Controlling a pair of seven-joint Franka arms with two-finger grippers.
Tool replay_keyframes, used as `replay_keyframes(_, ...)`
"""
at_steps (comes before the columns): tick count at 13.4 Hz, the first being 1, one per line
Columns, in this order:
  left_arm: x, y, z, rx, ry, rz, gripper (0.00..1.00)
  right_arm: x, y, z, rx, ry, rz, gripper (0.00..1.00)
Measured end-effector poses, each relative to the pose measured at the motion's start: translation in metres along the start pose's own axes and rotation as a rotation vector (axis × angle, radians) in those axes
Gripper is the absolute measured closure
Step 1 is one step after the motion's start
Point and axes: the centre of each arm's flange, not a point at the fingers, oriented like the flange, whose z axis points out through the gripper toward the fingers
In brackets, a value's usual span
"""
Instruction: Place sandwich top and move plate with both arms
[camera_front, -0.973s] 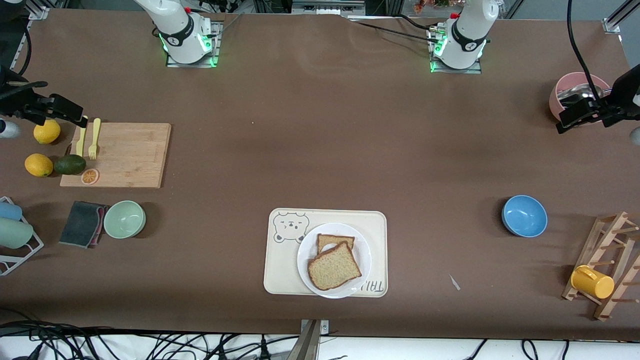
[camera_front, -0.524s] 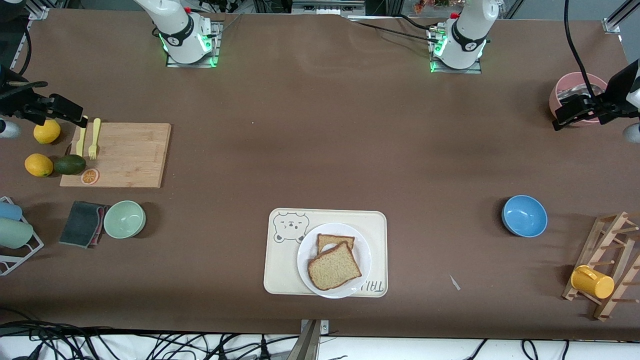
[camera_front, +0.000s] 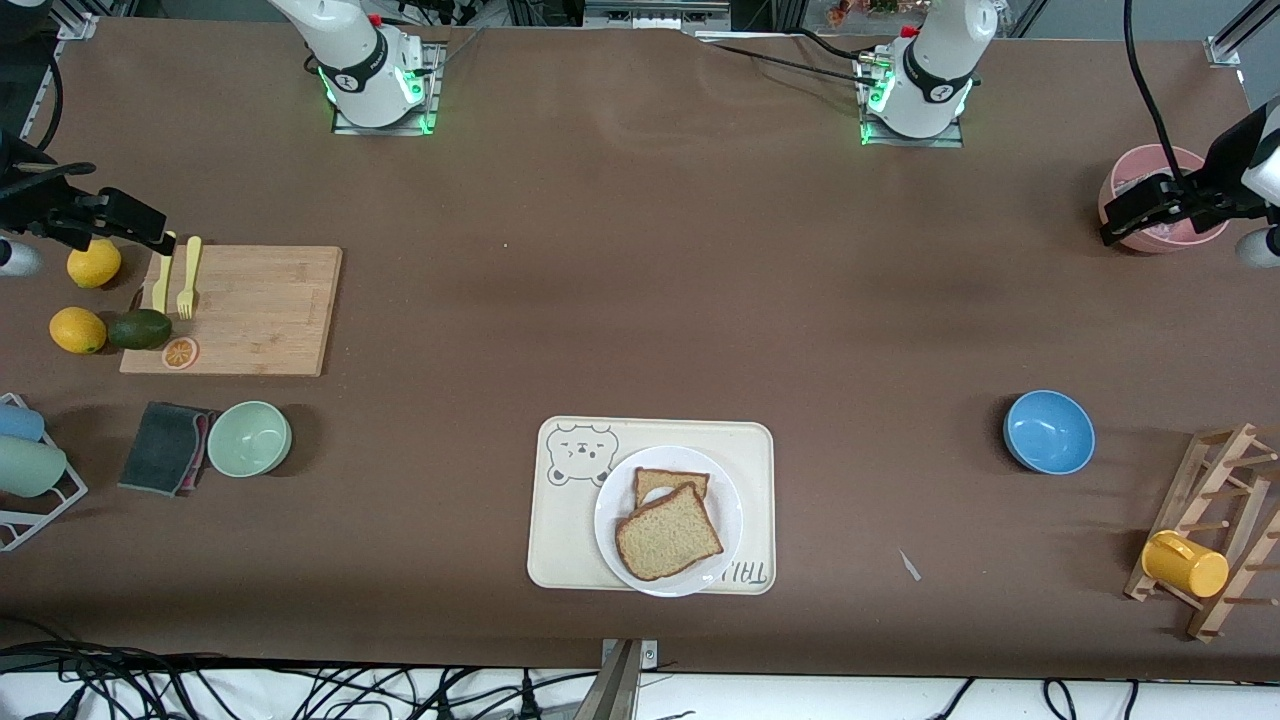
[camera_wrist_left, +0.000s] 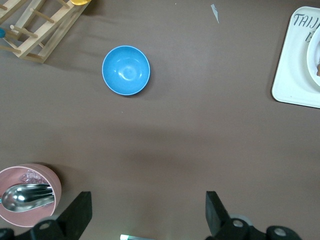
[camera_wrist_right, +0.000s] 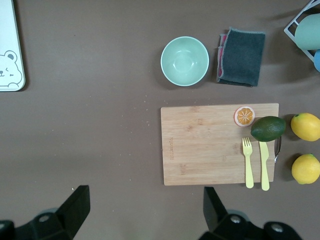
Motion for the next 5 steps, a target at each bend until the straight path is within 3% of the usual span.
replay_keyframes(5, 0.0002, -0.0007, 0.0012, 0.000, -0.003, -0.001, 0.00, 0.0000, 0.0000, 0.0000, 0.000, 0.000, 0.000, 0.00)
